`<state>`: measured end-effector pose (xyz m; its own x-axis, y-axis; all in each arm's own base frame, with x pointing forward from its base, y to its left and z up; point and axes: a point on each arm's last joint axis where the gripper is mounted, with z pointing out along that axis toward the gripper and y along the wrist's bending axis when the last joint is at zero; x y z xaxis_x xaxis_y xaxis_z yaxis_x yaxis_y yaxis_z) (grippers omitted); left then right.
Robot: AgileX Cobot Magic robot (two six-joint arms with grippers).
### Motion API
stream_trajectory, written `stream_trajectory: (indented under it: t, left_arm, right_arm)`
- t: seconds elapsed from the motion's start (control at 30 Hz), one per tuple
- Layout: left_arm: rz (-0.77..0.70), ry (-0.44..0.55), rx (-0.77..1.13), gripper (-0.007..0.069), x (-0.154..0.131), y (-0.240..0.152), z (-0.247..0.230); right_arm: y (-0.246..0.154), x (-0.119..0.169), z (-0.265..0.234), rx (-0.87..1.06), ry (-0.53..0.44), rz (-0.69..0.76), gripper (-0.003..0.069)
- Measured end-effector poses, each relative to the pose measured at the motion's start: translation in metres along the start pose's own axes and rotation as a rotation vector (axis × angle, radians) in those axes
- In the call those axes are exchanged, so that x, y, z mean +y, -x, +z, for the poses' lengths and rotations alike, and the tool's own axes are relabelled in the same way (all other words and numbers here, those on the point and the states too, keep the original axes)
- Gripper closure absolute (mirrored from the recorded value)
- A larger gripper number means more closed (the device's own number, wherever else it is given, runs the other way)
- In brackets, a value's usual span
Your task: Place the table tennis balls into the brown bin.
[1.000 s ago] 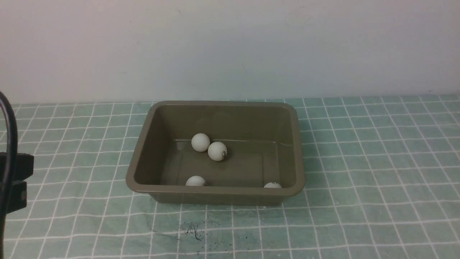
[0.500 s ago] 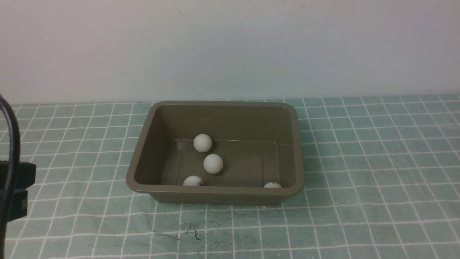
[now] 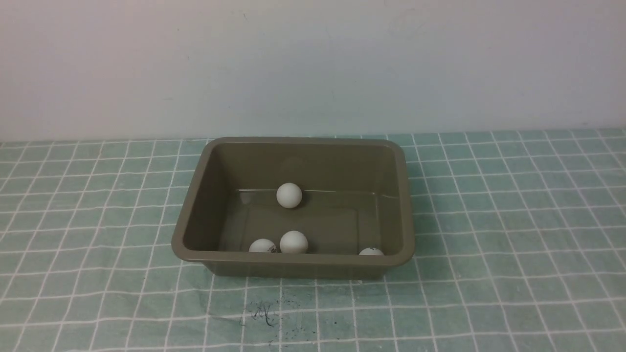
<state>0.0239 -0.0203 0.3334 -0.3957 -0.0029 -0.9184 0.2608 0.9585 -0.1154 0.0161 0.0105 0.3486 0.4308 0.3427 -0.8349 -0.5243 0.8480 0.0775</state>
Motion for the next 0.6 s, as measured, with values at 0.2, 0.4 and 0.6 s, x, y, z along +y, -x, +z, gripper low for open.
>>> stream_trajectory:
  t: [0.2,0.4,0.6]
  left_arm:
    - [-0.003,-0.027,-0.03,0.063,-0.004,-0.008,-0.013]
    - [0.02,-0.025,-0.024,0.063,-0.004,-0.009,-0.013]
    - [0.051,0.017,-0.147,0.063,0.003,-0.008,0.002]
  right_arm:
    - [0.0,0.0,0.0,0.0,0.0,0.0,0.0672]
    - [0.0,0.0,0.0,-0.001,0.0,0.0,0.0672]
    - [0.0,0.0,0.0,-0.001,0.0,0.0,0.0672]
